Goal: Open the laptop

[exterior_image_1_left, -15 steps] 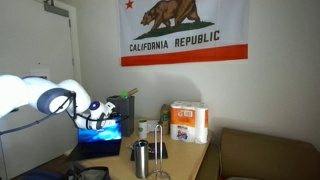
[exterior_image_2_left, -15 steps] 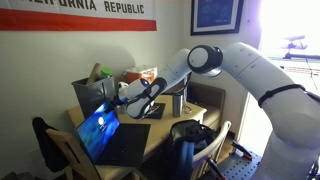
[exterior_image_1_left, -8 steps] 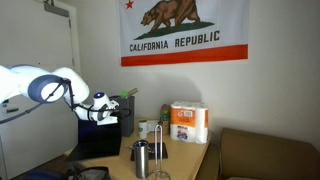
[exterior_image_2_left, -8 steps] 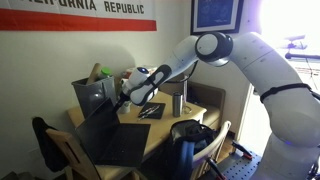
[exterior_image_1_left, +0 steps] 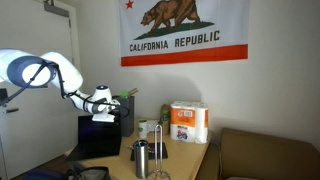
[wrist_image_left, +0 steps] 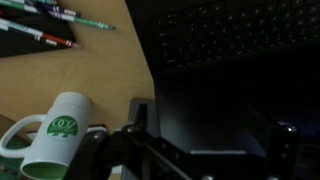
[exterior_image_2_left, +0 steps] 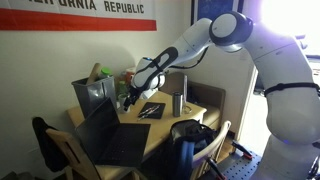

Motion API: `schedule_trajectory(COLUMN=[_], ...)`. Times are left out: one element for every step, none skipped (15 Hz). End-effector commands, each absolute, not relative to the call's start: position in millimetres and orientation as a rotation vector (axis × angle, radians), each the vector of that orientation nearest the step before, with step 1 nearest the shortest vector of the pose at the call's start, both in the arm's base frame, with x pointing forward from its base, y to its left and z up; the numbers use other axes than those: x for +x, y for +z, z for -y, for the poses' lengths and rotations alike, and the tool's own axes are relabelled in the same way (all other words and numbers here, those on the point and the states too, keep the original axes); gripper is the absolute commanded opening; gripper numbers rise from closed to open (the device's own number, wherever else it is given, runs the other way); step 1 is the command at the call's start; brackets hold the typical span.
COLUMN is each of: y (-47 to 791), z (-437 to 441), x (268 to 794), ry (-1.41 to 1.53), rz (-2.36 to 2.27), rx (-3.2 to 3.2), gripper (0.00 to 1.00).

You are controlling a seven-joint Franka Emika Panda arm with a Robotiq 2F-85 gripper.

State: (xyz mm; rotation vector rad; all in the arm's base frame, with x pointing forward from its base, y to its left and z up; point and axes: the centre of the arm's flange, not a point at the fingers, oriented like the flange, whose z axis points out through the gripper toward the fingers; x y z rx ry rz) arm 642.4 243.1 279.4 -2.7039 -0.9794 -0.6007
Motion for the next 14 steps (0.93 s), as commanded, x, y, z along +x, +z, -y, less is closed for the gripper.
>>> schedule_trajectory(y=[291, 290, 288, 287, 287, 287, 287, 289, 290, 291, 292, 292, 293, 290], z=[-215, -210, -205, -201, -197, -194, -191, -189, -187, -185, -185, -185, -186, -189], x=[599, 591, 583, 575, 568, 560, 552, 546, 540, 534, 528, 523, 518, 512], ry=[-0.43, -0.388, -0.344, -0.303, -0.269, -0.24, -0.221, -0.205, -0.193, -0.178, -0.166, -0.162, -0.167, -0.182], rz=[0.932, 0.913, 0.891, 0.872, 0.852, 0.836, 0.825, 0.819, 0.816, 0.821, 0.828, 0.841, 0.854, 0.869], rx=[-2.708, -2.709, -2.718, -2.731, -2.738, -2.749, -2.762, -2.767, -2.778, -2.783, -2.789, -2.792, -2.79, -2.793], gripper=[1.0, 1.0, 1.0, 1.0, 1.0, 1.0, 1.0, 1.0, 1.0, 1.0, 1.0, 1.0, 1.0, 1.0])
